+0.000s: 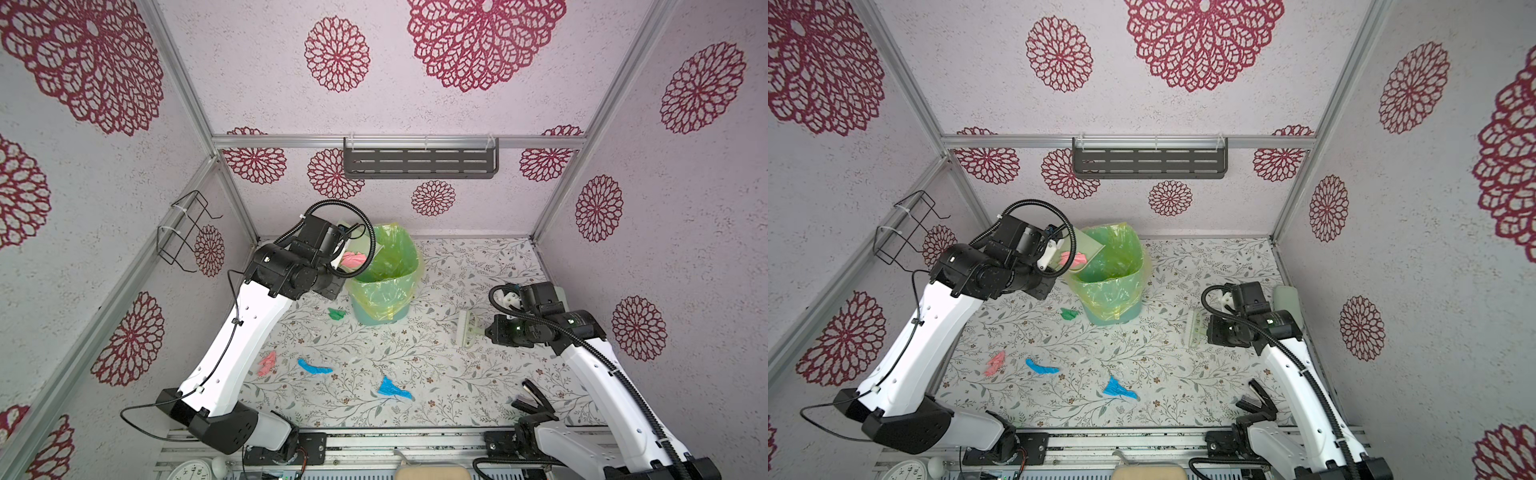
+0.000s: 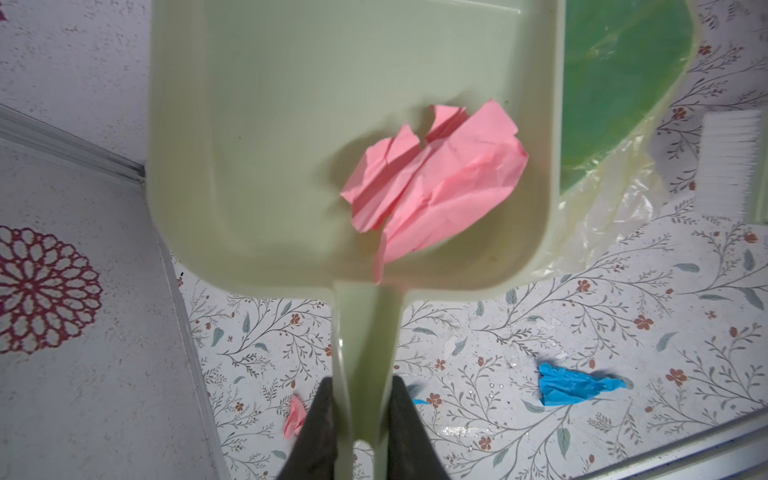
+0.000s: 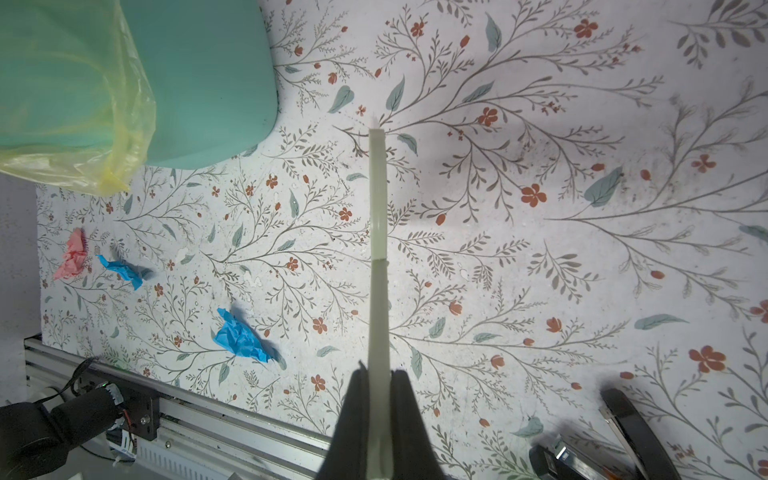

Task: Sweep away the paper scraps from the table
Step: 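Tip the dustpan over the bin with the left gripper to drop the pink scrap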

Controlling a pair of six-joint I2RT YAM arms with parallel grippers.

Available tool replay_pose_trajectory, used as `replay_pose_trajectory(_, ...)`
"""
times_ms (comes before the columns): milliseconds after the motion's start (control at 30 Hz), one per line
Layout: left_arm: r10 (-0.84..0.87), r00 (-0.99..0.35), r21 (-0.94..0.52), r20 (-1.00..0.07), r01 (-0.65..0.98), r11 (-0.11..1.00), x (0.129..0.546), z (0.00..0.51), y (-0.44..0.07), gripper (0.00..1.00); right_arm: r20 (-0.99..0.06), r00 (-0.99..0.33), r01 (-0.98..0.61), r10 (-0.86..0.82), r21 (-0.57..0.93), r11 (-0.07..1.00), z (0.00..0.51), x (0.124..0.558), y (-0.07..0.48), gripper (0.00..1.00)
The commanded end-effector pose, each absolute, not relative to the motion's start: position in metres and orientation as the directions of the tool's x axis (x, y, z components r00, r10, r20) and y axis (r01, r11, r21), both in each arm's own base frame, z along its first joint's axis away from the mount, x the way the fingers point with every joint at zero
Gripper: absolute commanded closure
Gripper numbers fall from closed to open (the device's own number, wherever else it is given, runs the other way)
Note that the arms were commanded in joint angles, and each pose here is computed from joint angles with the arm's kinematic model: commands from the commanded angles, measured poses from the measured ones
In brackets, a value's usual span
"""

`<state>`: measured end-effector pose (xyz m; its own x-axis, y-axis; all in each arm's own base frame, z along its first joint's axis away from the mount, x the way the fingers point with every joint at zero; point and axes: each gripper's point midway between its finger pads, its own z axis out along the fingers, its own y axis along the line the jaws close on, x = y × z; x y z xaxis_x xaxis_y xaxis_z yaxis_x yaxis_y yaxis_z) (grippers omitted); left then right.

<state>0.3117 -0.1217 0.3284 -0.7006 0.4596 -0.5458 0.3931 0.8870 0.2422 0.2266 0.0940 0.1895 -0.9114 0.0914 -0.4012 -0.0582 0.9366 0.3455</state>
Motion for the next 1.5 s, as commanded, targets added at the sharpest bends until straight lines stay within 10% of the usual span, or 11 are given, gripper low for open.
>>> replay_pose_trajectory(0, 0.489, -0.696, 0.308, -0.526, 0.379, 0.872, 0.323, 0.331, -0.114, 0.89, -0.422, -0.904, -0.086, 0.075, 0.351, 0.933, 0.196, 0.227, 0.095, 1.0)
replay_pose_trajectory(867, 0.81, -0.566, 0.893, -0.153, 0.272, 0.359, 0.367, 0.349, -0.124, 0.91, -0.401, -0.916, -0.135, 0.024, 0.364, 0.921, 0.197, 0.235, 0.099, 1.0)
replay_pose_trajectory(1467, 0.858, -0.508, 0.979, 0.074, 0.202, 0.035, 0.359, 0.364, -0.13, 0.91, -0.404, -0.915, -0.174, -0.005, 0.382, 0.908, 0.198, 0.235, 0.101, 1.0)
